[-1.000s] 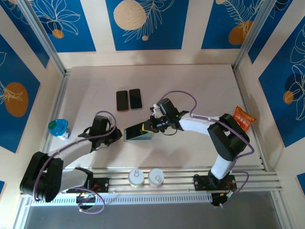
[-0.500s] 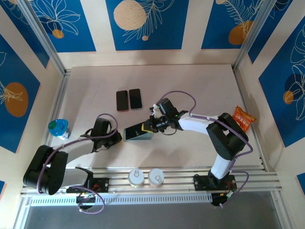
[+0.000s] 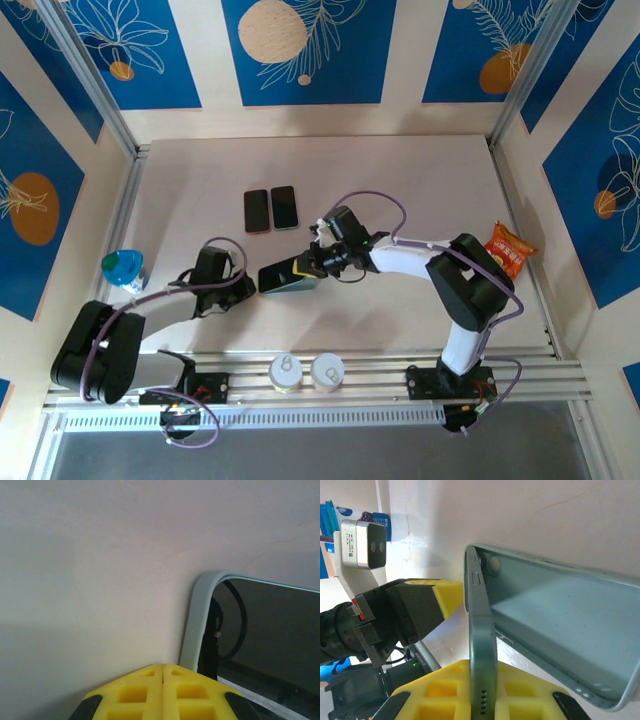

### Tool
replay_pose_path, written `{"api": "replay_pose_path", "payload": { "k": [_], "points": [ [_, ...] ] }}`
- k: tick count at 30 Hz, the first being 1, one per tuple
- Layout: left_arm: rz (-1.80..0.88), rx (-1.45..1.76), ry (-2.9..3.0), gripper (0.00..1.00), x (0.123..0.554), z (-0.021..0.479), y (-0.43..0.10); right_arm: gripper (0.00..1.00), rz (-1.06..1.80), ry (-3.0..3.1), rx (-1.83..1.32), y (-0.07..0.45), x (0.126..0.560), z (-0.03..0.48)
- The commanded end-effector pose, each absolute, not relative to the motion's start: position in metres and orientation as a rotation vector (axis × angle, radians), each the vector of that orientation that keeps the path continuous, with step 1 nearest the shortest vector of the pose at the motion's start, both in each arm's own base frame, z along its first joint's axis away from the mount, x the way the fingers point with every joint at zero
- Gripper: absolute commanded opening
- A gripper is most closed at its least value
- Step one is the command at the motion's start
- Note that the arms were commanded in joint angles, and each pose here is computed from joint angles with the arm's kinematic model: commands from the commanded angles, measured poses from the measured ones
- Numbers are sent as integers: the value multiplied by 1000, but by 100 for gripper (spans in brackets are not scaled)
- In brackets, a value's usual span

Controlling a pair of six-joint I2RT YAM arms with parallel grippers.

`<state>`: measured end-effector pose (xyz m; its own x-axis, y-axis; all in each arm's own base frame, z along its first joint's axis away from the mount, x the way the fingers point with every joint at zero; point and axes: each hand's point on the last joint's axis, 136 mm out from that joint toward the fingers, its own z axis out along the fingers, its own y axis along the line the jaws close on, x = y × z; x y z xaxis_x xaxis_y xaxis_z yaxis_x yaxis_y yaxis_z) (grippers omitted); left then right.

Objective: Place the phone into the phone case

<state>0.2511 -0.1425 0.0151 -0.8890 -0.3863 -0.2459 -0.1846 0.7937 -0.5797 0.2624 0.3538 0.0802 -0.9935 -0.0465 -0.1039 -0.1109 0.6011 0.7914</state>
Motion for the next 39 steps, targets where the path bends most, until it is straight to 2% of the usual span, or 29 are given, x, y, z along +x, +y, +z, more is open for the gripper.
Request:
{"api": "replay_pose_path", "payload": {
  "k": [1, 15, 19, 25, 33, 39],
  "points": [
    [-782, -442, 2653, 4, 249, 3, -141, 0, 1319, 2803, -102, 356, 259, 65],
    [-782, -452, 2636, 4, 254, 7, -141, 0, 1198, 2882, -130, 348, 252, 49],
    [-787, -453, 2629, 3, 255, 9, -142, 5, 1156, 2905, -152, 347, 251, 48],
    [-780, -457, 2617, 3, 255, 12, -140, 20, 1075, 2941, -203, 348, 251, 47],
    [-788, -456, 2608, 3, 256, 17, -141, 30, 1026, 2954, -262, 353, 256, 57],
    [-780, -451, 2587, 4, 256, 23, -139, 53, 970, 2982, -304, 355, 261, 64]
  ]
}}
